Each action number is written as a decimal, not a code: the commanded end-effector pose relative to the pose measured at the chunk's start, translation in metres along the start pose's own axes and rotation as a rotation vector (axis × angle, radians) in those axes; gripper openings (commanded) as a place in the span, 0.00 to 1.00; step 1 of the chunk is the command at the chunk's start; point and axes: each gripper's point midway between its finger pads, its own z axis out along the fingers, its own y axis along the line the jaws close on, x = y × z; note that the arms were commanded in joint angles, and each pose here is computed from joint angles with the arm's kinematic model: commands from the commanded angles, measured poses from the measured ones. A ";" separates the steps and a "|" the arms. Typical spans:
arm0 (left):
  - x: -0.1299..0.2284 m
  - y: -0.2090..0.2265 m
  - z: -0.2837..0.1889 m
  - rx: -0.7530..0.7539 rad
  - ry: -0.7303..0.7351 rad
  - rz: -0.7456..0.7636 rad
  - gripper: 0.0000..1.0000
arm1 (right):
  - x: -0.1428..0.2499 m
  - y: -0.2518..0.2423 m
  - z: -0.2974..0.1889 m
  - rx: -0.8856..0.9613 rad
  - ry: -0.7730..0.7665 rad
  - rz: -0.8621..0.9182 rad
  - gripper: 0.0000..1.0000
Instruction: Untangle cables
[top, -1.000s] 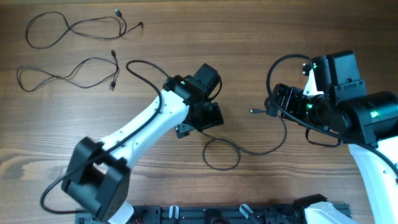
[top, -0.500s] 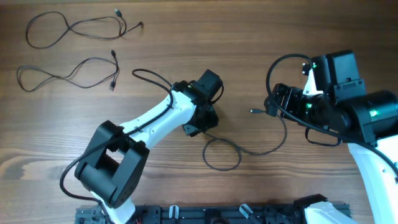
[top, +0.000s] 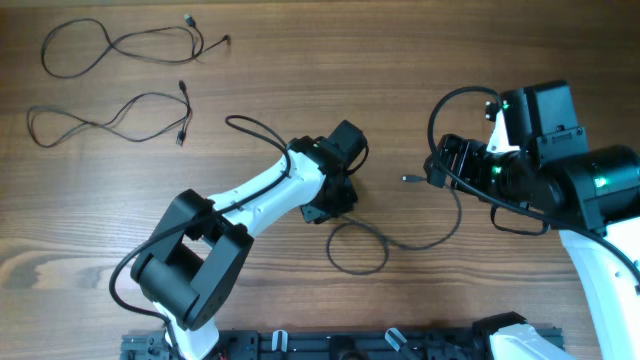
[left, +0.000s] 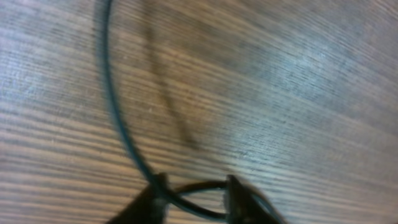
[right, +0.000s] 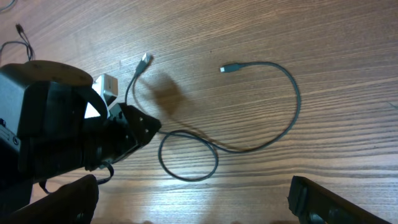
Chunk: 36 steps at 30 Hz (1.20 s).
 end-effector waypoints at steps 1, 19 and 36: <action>-0.003 0.004 0.005 -0.017 -0.010 0.000 0.06 | -0.002 0.003 0.000 -0.012 0.002 -0.003 1.00; -0.040 -0.101 -0.239 1.060 0.407 0.029 0.04 | 0.003 0.008 0.000 -0.045 0.027 -0.069 1.00; -0.062 -0.136 -0.366 1.420 0.409 -0.049 0.04 | 0.002 0.080 0.018 -0.311 0.082 -0.237 1.00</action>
